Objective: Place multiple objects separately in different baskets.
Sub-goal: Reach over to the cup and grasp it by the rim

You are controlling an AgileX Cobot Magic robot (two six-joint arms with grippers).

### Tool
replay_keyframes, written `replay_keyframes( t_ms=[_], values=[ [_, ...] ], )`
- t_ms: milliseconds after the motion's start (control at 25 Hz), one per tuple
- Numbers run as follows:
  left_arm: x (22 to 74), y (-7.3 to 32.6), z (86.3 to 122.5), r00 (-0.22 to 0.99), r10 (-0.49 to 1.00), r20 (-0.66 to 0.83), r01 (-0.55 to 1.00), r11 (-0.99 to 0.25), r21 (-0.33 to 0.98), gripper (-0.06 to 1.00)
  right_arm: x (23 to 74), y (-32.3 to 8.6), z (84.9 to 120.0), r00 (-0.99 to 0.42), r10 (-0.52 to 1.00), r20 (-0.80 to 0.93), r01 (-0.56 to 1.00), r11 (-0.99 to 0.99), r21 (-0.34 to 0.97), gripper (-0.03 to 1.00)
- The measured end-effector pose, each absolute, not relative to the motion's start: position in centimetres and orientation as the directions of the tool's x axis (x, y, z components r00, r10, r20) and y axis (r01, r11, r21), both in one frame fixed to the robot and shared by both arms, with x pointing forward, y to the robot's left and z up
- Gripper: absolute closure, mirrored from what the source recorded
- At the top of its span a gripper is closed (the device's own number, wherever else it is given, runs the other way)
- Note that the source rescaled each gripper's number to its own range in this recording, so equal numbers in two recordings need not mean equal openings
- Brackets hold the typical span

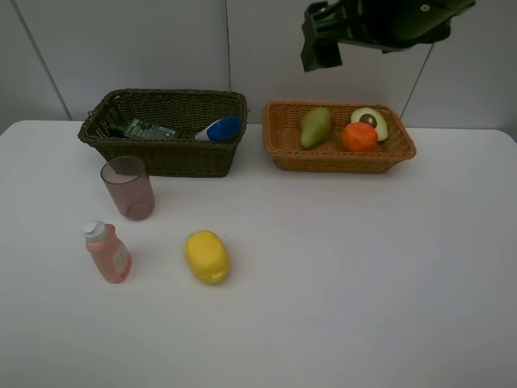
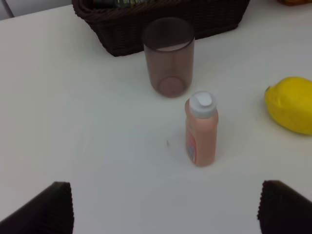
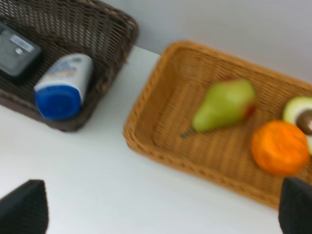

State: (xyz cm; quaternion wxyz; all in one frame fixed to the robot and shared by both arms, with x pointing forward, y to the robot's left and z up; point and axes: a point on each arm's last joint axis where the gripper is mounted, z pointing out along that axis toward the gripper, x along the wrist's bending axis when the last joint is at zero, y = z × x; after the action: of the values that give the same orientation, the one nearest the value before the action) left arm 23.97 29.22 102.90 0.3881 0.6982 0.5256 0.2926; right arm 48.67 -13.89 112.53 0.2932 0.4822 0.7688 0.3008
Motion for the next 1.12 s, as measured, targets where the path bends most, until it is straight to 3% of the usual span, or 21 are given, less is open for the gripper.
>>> replay_keyframes(
  t_ms=[320, 640, 840, 1120],
  values=[
    [24.0, 29.2, 102.9, 0.276, 0.961, 0.001, 0.507, -0.146, 0.850, -0.05, 42.0, -19.7, 113.2, -0.310, 0.935, -0.175, 0.589, 0.333, 0.736, -0.03],
    [24.0, 29.2, 102.9, 0.276, 0.961, 0.001, 0.507, -0.146, 0.850, -0.05, 36.7, -23.4, 115.0, -0.271, 0.961, -0.053, 0.606, 0.214, 0.766, -0.03],
    [24.0, 29.2, 102.9, 0.276, 0.961, 0.001, 0.507, -0.146, 0.850, -0.05, 33.5, -26.6, 114.4, -0.155, 0.988, -0.005, 0.706, 0.114, 0.699, -0.03],
    [24.0, 29.2, 102.9, 0.276, 0.961, 0.001, 0.507, -0.146, 0.850, -0.05, 31.9, -28.0, 112.8, 0.090, 0.969, 0.231, 0.781, -0.213, 0.587, -0.03]
  ],
)
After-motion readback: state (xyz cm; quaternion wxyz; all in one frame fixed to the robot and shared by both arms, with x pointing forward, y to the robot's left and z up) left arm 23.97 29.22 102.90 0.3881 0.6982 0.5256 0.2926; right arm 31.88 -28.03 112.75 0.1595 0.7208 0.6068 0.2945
